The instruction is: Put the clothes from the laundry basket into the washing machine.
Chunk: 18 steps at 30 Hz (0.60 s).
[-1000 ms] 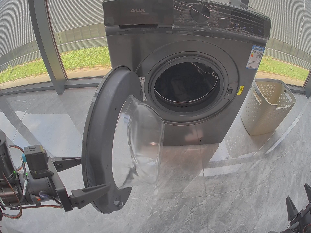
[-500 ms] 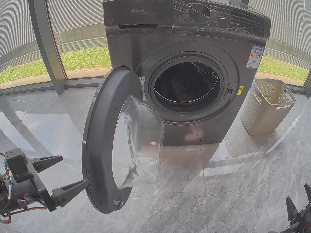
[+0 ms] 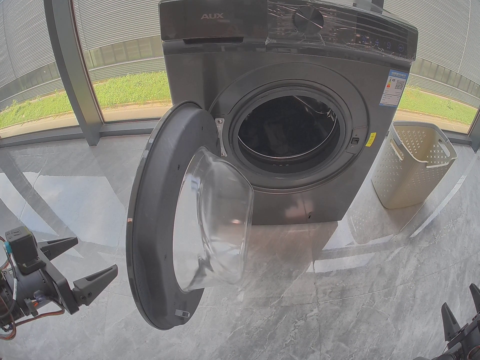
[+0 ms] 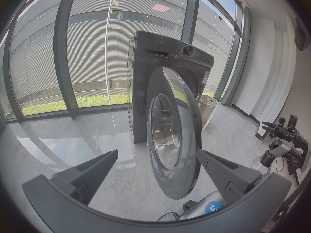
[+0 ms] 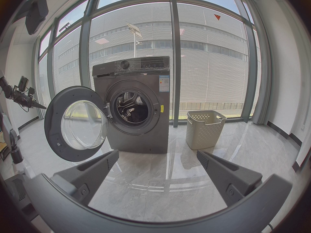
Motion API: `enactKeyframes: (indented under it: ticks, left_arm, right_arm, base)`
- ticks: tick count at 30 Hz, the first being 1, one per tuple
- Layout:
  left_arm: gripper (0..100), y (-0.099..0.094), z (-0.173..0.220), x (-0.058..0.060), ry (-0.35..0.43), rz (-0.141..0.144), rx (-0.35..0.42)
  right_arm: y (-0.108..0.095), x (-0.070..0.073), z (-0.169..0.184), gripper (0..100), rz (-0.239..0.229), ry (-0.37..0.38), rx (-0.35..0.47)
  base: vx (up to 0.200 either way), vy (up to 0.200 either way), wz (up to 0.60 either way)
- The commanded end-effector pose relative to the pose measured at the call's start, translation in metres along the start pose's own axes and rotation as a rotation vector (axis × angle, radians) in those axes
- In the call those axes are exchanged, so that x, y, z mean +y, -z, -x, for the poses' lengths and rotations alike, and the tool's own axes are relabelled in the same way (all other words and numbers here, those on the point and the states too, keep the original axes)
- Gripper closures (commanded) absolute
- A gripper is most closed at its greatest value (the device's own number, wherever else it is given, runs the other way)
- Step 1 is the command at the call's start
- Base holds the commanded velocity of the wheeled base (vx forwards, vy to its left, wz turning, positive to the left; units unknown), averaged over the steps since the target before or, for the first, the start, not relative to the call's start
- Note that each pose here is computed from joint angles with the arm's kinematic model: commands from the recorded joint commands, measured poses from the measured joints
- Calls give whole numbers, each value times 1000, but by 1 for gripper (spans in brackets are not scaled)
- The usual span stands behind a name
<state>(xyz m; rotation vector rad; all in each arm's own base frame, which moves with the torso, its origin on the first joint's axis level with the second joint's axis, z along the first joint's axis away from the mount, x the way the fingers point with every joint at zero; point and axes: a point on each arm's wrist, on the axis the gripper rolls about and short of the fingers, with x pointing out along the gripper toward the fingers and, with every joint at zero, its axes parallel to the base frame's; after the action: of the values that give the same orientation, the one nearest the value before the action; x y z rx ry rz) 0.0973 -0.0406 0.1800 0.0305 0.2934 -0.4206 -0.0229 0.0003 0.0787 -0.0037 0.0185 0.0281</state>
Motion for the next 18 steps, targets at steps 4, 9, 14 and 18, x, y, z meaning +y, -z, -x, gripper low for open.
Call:
enactKeyframes:
  ticks: [4,9,14,18]
  left_arm:
    - [0,-6,-32,1,1,-18,58]
    - [0,-12,-48,-8,75,-33,46]
    - [0,-14,-62,-20,131,-45,55]
    - [0,-14,-75,-25,153,-51,49]
  right_arm:
    - [3,0,1,0,1,-1,-8]
    - [3,0,1,0,1,-1,-8]
    - [3,0,1,0,1,-1,-8]
    - [3,0,0,0,1,-1,-6]
  base:
    - [0,0,0]
    - [0,0,0]
    - [0,0,0]
    - [0,0,0]
